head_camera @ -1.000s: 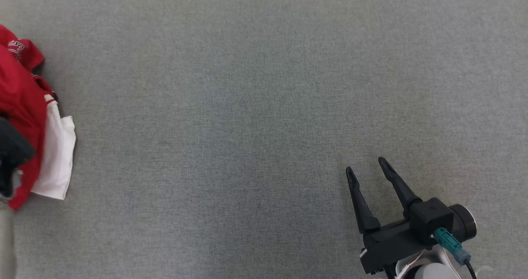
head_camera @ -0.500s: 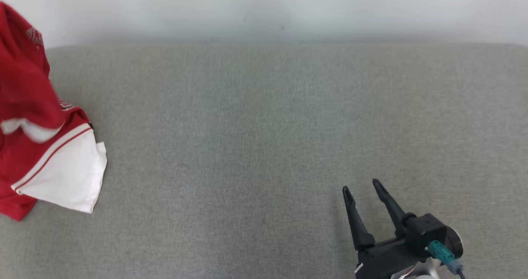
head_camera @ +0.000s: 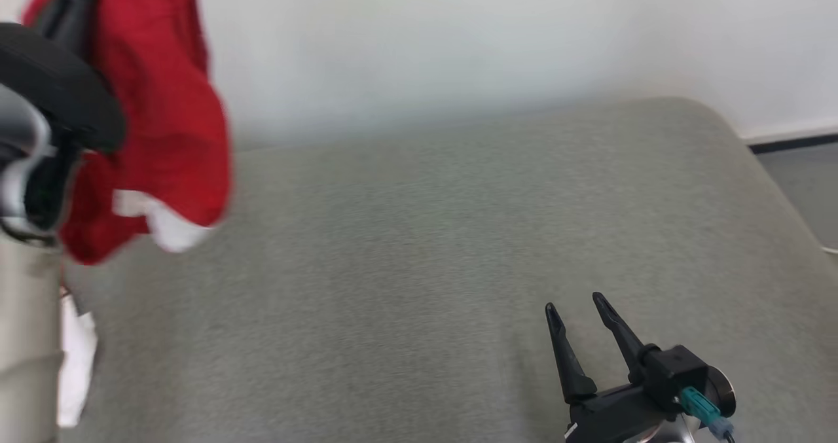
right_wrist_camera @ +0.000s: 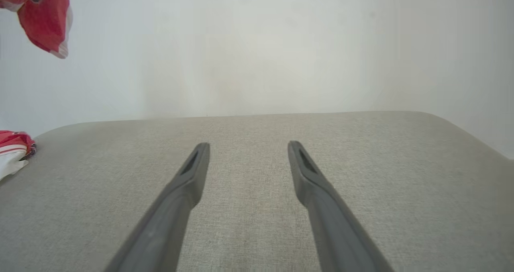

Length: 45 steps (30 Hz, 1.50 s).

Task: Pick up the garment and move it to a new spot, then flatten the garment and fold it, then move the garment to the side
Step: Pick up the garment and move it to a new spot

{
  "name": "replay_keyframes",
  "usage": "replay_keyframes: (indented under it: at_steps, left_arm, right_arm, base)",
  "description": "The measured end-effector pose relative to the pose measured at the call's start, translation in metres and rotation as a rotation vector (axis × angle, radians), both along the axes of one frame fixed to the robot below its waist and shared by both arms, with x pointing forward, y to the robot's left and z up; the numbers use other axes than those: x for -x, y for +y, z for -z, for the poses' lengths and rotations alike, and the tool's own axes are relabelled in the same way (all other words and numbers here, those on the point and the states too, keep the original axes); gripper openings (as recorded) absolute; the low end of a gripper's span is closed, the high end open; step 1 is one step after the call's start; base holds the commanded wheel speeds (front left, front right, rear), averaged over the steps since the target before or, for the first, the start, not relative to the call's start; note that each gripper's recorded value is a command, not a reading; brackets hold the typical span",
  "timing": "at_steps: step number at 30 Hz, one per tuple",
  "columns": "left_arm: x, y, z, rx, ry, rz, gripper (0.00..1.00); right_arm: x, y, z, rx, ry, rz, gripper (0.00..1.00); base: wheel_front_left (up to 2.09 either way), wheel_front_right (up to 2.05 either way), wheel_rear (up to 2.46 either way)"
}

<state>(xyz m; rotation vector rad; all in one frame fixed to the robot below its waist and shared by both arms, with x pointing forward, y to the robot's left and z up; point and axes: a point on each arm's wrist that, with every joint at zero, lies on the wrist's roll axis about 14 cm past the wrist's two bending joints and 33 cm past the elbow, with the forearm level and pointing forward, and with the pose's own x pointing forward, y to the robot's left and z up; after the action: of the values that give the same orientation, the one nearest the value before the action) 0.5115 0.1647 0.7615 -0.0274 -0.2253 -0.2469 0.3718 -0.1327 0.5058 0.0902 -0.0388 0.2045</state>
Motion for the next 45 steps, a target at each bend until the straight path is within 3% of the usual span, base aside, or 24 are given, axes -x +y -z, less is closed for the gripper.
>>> replay_keyframes:
  at_steps: [9, 14, 21, 22, 23, 24, 28, 33, 40, 45]
  left_arm:
    - [-0.003, -0.150, 0.049, 0.107, 0.101, 0.350, 0.00]
    - [-0.004, -0.210, 0.118, 0.064, 0.264, 0.451, 0.00]
    - [0.004, -0.240, 0.258, -0.058, 0.565, 0.470, 0.00]
    - [0.007, -0.242, 0.273, -0.069, 0.589, 0.471, 0.35]
    - [0.010, -0.244, 0.282, -0.081, 0.594, 0.474, 1.00]
    - [0.013, -0.247, 0.289, -0.072, 0.606, 0.478, 1.00]
    - [0.020, -0.245, 0.299, 0.007, 0.582, 0.461, 1.00]
    - [0.021, -0.224, 0.280, 0.149, 0.448, 0.394, 1.00]
    - [0.042, -0.141, 0.267, 0.246, 0.305, 0.159, 1.00]
    - [0.067, -0.094, 0.258, 0.238, 0.243, 0.062, 1.00]
  right_arm:
    - [0.027, -0.060, -0.004, 0.016, -0.003, 0.184, 1.00]
    - [0.038, -0.091, -0.009, 0.014, -0.020, 0.284, 1.00]
    - [0.043, -0.111, 0.012, 0.003, 0.045, 0.353, 1.00]
    - [0.044, -0.113, 0.014, 0.003, 0.053, 0.361, 1.00]
    - [0.044, -0.114, 0.017, 0.004, 0.063, 0.365, 1.00]
    - [0.043, -0.115, 0.019, 0.006, 0.069, 0.368, 1.00]
    - [0.037, -0.117, 0.022, 0.007, 0.073, 0.369, 1.00]
    - [0.033, -0.120, 0.025, 0.017, 0.077, 0.375, 1.00]
    - [0.025, -0.103, 0.023, 0.045, 0.076, 0.313, 1.00]
    - [0.018, -0.085, 0.015, 0.065, 0.052, 0.253, 1.00]
  base:
    - [0.00, 0.00, 0.00]
    - [0.00, 0.00, 0.00]
    - [0.00, 0.00, 0.00]
    - [0.00, 0.00, 0.00]
    - [0.00, 0.00, 0.00]
    - [0.00, 0.00, 0.00]
    - [0.00, 0.00, 0.00]
    - [0.00, 0.00, 0.00]
    - [0.00, 0.00, 0.00]
    - [0.00, 0.00, 0.00]
